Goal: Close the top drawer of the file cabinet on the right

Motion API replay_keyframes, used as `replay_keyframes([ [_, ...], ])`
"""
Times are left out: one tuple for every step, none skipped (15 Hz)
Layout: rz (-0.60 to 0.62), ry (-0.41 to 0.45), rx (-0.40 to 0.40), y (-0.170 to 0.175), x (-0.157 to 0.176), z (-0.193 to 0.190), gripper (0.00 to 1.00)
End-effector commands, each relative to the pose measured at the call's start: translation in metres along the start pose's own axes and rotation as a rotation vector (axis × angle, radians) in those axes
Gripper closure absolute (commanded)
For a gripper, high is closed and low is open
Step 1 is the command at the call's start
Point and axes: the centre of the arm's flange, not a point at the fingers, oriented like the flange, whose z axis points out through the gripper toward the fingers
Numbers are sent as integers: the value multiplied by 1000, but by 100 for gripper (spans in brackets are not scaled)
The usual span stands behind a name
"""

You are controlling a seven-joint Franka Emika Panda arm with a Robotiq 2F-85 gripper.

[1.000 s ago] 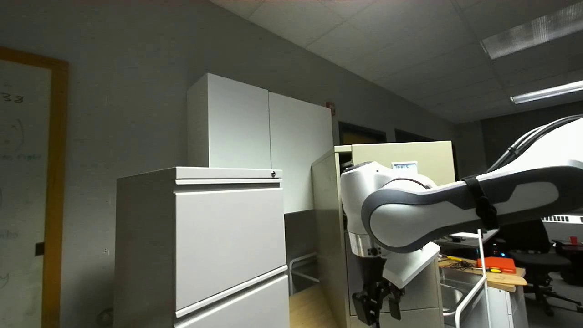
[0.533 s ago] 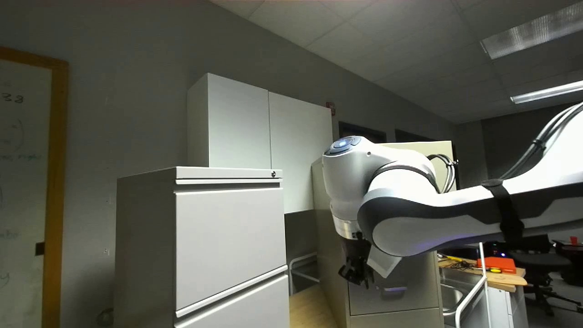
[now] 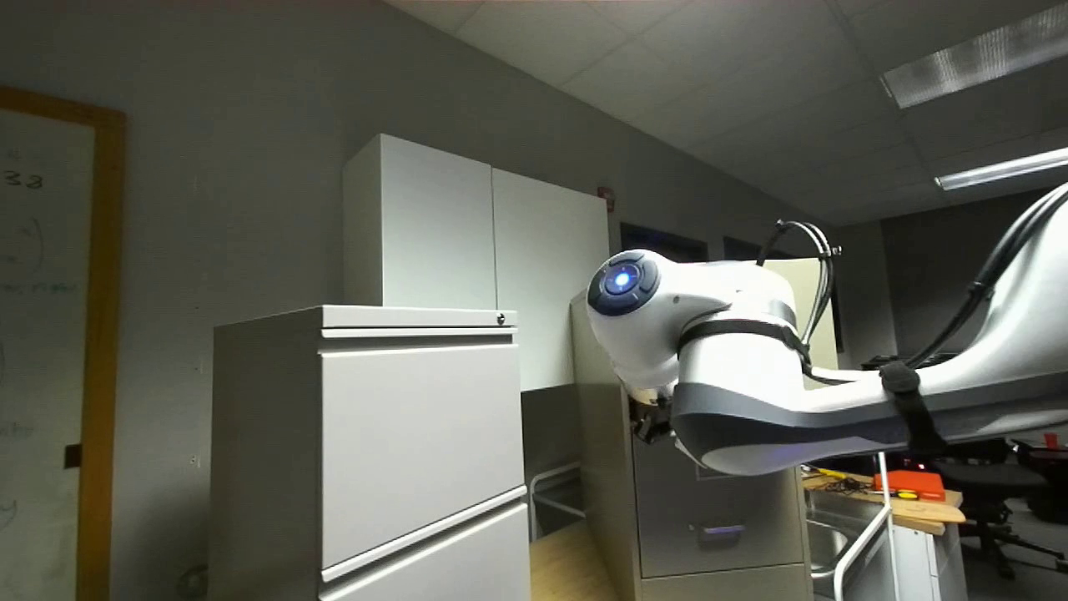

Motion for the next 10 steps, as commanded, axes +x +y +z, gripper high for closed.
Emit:
replay_keyframes([
  [60, 39, -128, 24, 13, 24, 100],
  [74, 45, -150, 31, 16, 30, 100],
  [91, 52, -168, 39, 18, 36, 100],
  [107, 60, -179, 47, 20, 39, 100],
  [121, 66, -182, 53, 23, 43, 100],
  [137, 73, -185, 59, 25, 46, 100],
  [152, 80, -184, 64, 26, 49, 100],
  [169, 88, -179, 68, 29, 52, 100],
  [184, 92, -167, 73, 32, 56, 100],
  [198, 98, -157, 76, 35, 58, 100],
])
